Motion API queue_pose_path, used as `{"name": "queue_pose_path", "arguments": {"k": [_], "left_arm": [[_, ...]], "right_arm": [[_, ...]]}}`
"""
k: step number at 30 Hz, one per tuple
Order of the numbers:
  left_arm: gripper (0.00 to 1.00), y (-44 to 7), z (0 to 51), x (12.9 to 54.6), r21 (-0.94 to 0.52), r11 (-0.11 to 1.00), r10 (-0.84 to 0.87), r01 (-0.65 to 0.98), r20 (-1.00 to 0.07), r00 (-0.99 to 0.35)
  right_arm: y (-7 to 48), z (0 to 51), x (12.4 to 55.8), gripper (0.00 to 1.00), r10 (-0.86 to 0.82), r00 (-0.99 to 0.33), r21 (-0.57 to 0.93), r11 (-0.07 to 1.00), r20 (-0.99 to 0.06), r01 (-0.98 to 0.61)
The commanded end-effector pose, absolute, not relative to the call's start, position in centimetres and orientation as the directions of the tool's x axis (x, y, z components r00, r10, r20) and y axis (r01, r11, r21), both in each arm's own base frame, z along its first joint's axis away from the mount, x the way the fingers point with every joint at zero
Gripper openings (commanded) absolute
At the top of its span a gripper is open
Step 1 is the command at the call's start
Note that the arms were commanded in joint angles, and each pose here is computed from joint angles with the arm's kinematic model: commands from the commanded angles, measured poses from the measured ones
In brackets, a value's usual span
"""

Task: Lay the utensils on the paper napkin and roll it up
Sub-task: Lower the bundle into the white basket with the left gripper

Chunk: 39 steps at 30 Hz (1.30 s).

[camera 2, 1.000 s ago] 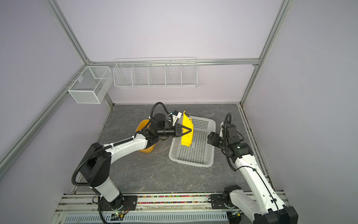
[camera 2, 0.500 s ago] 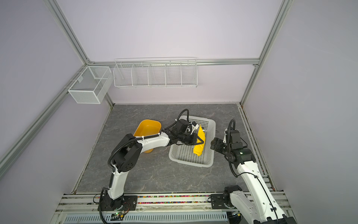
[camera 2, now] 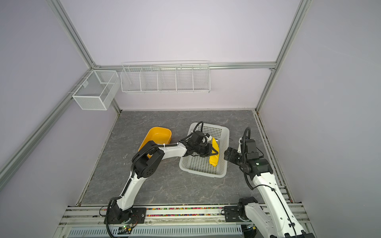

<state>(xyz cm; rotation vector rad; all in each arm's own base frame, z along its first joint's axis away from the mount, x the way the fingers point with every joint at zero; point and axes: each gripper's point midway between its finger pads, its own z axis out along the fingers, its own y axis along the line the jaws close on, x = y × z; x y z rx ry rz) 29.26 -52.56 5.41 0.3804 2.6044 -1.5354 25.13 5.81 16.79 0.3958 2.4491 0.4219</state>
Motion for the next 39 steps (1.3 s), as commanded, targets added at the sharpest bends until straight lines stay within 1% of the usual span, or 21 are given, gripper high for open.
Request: {"name": "queue_pose_path", "arguments": {"k": [1, 7, 13, 20, 22, 25, 39], "left_arm": [[0.0, -54.5, 7.6, 29.7, -0.871, 0.4, 0.15, 0.285, -0.245, -0.958], [0.0, -55.0, 6.5, 29.5, -0.867, 0.418, 0.155, 0.271, -0.225, -0.962], [0.0, -54.7, 4.4, 29.0, -0.853, 0.462, 0.162, 0.244, -0.19, -0.968], [0.0, -54.5, 3.9, 29.0, -0.845, 0.477, 0.166, 0.242, -0.184, -0.969], [0.04, -54.4, 3.9, 29.0, -0.841, 0.483, 0.165, 0.244, -0.186, -0.969], [0.06, -54.1, 3.9, 29.0, -0.827, 0.503, 0.167, 0.252, -0.193, -0.967], [0.24, -53.3, 3.8, 29.3, -0.792, 0.555, 0.158, 0.254, -0.2, -0.967]], "right_arm": [[6.0, 16.2, 24.4, 0.86, 0.365, -0.783, 0.394, 0.904, -0.503, 0.169], [6.2, 16.2, 24.4, 0.86, 0.37, -0.786, 0.405, 0.899, -0.495, 0.167], [6.1, 16.2, 24.4, 0.86, 0.372, -0.786, 0.4, 0.9, -0.494, 0.174], [6.5, 16.4, 24.5, 0.86, 0.379, -0.787, 0.423, 0.891, -0.487, 0.167], [6.5, 16.5, 24.5, 0.86, 0.379, -0.785, 0.424, 0.89, -0.49, 0.166], [6.6, 16.8, 24.6, 0.86, 0.379, -0.785, 0.427, 0.889, -0.49, 0.163], [6.4, 18.6, 24.3, 0.87, 0.385, -0.764, 0.433, 0.888, -0.518, 0.154]]}}
